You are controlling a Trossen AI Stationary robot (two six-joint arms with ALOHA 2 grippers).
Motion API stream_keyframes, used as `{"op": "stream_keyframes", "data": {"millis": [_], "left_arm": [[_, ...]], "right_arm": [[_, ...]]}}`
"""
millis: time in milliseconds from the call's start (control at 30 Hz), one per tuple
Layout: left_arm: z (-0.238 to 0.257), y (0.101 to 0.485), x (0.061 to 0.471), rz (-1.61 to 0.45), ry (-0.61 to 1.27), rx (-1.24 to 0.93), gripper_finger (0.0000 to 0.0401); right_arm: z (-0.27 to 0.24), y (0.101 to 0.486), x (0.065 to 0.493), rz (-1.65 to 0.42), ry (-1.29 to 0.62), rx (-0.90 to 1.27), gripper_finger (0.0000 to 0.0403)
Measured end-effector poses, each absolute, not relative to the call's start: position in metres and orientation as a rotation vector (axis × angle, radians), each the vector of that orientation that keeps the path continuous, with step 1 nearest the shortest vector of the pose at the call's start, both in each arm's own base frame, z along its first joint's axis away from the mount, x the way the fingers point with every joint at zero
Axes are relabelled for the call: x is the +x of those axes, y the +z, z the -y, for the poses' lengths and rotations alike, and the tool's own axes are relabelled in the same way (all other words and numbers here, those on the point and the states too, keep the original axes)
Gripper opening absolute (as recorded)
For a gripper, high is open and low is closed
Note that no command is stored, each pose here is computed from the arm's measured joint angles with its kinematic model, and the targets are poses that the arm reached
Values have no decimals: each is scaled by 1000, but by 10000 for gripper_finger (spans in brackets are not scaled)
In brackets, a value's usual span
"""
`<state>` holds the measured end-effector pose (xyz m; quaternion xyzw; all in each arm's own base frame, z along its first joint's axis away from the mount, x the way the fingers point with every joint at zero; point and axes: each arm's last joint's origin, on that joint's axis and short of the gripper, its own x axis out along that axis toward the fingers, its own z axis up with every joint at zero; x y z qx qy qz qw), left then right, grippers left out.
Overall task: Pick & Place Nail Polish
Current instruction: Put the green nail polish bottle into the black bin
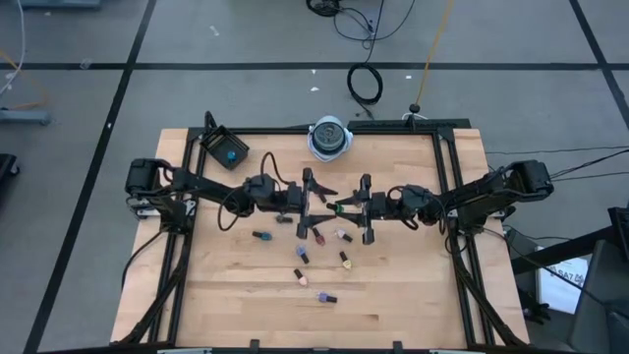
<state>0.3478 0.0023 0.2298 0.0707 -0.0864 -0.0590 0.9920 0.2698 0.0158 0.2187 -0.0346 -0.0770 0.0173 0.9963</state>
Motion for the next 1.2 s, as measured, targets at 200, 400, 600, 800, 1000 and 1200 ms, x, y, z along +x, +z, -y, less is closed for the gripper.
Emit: {"op": "stream_keyframes", "data": {"millis": [200, 400, 600, 800, 1000, 1200], "left_arm": [[-2, 230, 348, 174, -118, 139, 218], [-2, 230, 348, 172, -122, 105, 119], [-2, 230, 348, 171, -125, 88, 56], [-2, 230, 348, 174, -119, 131, 43], [-6, 231, 347, 152, 6, 126, 43], [-9, 250, 333, 69, 207, 118, 43]], "right_arm": [[-16, 218, 270, 147, 33, -71, 104], [-16, 217, 270, 139, 30, -85, 104], [-15, 217, 270, 139, 23, -81, 104], [-15, 216, 270, 131, 23, -85, 104], [-12, 212, 271, 83, -80, -26, 168], [-11, 204, 271, 0, -121, -12, 258]]}}
